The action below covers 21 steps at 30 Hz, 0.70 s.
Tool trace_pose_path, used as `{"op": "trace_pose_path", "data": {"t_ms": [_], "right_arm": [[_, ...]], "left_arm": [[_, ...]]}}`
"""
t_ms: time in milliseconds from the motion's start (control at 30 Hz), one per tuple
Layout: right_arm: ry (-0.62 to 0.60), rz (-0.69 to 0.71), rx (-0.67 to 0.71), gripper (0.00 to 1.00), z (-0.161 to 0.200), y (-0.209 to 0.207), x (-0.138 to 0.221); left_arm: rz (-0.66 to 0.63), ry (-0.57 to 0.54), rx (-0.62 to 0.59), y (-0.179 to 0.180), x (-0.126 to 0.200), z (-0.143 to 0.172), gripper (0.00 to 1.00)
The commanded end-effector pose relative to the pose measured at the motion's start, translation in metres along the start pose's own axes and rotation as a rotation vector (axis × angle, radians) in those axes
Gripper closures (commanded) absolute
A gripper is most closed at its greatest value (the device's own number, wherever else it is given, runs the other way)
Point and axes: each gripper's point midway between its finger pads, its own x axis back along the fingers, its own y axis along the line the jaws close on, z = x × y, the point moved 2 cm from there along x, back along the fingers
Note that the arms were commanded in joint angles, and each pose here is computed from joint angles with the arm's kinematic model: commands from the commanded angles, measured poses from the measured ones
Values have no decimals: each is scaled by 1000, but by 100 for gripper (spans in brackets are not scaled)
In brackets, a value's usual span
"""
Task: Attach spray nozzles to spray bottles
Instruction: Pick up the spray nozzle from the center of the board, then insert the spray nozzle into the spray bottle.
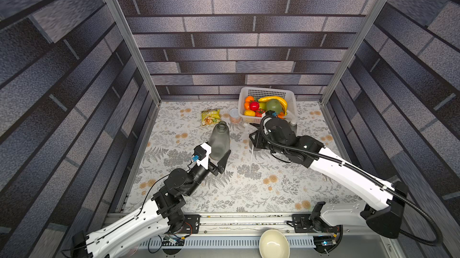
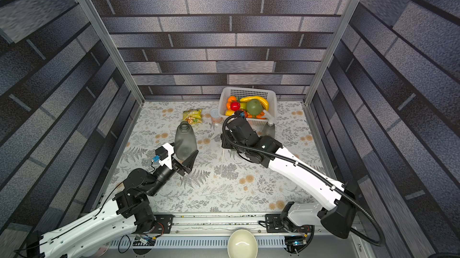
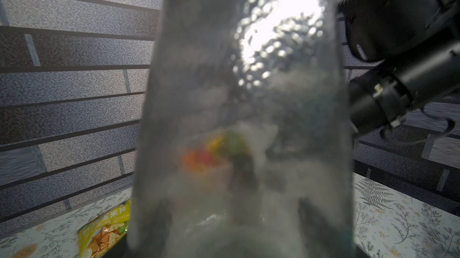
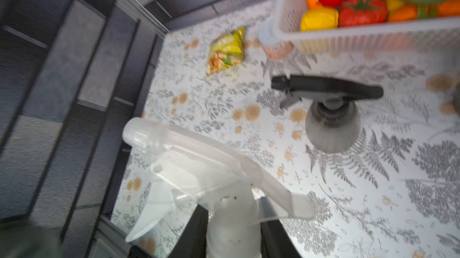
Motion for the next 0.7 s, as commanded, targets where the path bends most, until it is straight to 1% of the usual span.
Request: {"op": "trace_pose_path", "data": {"t_ms": [0,167,267,333,433,667], "right_arm": [[-319,-173,175,68,-79,54,55],[-550,-308,328,68,-135,105,110],[-632,-374,361,68,-153,127,130],[-649,-419,373,68,-159,140,135],[-653,-462,378,68,-161,154,133],[-596,-535,388,70,-146,179,121]], "left_arm": [[43,-48,52,-7,-3,-2,19],[53,-33,118,-11,-6,13,20],[65,-23,124,-16,-7,16,20],[75,-17,122,-19,-7,16,20],[88,-11,126,-22,-8,15,20],[87,-5,124,-22,-9,16,20]]}}
